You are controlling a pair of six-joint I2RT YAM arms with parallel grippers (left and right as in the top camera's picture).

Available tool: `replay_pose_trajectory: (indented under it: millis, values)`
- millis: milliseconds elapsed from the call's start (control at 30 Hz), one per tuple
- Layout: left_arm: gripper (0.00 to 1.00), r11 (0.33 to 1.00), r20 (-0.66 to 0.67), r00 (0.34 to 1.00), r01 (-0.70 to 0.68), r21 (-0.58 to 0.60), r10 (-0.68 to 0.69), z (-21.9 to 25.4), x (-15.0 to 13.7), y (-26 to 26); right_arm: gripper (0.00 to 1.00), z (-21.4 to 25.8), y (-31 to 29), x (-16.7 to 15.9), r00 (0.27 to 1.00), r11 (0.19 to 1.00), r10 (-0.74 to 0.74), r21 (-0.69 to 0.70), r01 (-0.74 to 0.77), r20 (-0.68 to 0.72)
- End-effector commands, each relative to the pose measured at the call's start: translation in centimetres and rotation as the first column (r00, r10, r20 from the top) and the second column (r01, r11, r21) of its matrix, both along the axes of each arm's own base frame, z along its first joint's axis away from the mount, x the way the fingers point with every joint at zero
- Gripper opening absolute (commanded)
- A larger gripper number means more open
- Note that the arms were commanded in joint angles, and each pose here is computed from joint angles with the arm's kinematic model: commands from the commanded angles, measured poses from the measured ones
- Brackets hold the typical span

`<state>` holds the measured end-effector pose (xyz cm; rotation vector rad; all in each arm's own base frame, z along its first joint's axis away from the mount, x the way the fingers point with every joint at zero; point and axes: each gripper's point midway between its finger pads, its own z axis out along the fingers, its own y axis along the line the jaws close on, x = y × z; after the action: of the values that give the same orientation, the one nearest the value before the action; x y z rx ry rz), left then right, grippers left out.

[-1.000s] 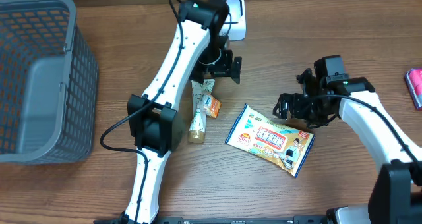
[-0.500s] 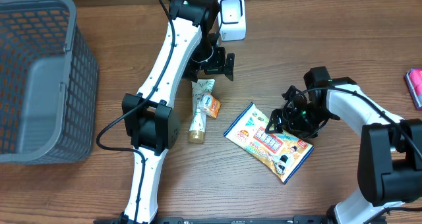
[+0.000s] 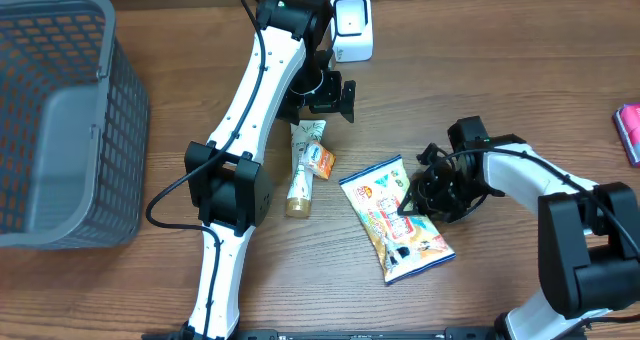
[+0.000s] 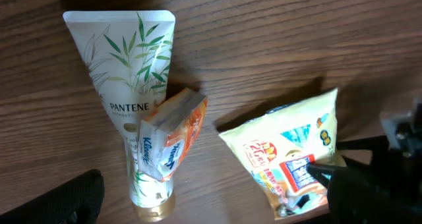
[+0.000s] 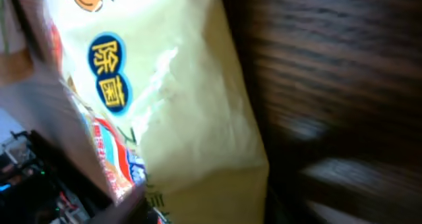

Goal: Scan the item barcode

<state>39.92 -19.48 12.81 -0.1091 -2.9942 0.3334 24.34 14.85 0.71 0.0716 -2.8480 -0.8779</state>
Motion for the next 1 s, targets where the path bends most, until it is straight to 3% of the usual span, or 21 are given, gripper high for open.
replay_pose_trajectory:
  millis: [0,33,167,300,400,533,600,700,867,967]
  values:
    - [1.0,1.0,0.012,1.0,0.011,-0.015,-0.011,0.5,0.1,-0.3,0.15,-1.5,0.1,-1.1,0.998,0.996,-0.033,-0.078,0.029,-0.048]
    - [1.0,1.0,0.012,1.0,0.011,-0.015,-0.011,0.5,0.1,-0.3,0.04,-1.6,0.3,-0.9,0.997,0.994,-0.063,-0.09,0.058,-0.051]
    - [1.0,0.999,0.008,1.0,0.014,-0.031,-0.014,0.6,0.0,-0.6,0.04,-1.7,0.1,0.8,0.981,0.974,-0.188,-0.135,0.18,-0.049]
    - [1.0,0.981,0.013,0.998,0.062,-0.186,-0.061,2.2,-0.2,-2.5,0.04,1.5,1.5,4.5,0.978,0.977,-0.208,-0.037,0.208,0.005]
    - [1.0,0.971,0.121,0.993,0.042,-0.233,-0.014,5.7,1.6,-1.3,0.04,6.7,2.1,10.5,0.945,0.95,-0.311,0.052,0.308,0.096]
    - [1.0,0.962,0.244,0.962,-0.054,-0.267,0.122,10.9,3.4,2.9,0.04,15.4,2.2,19.7,0.82,0.854,-0.511,0.257,0.451,0.259]
    - [1.0,0.96,0.264,0.942,-0.145,-0.239,0.207,11.8,3.9,5.6,0.04,18.7,2.2,22.8,0.744,0.795,-0.596,0.354,0.494,0.302]
    - [1.0,0.936,0.271,0.903,-0.283,-0.211,0.334,12.2,4.8,9.8,0.04,21.9,1.4,26.9,0.573,0.637,-0.765,0.478,0.605,0.295]
    - [1.0,0.919,0.267,0.883,-0.341,-0.195,0.385,11.8,5.3,12.7,0.04,22.6,3.2,30.5,0.462,0.485,-0.862,0.606,0.63,0.209]
    - [1.0,0.918,0.276,0.877,-0.356,-0.177,0.394,11.7,5.4,13.5,0.04,20.9,5.5,32.0,0.452,0.437,-0.878,0.648,0.624,0.157]
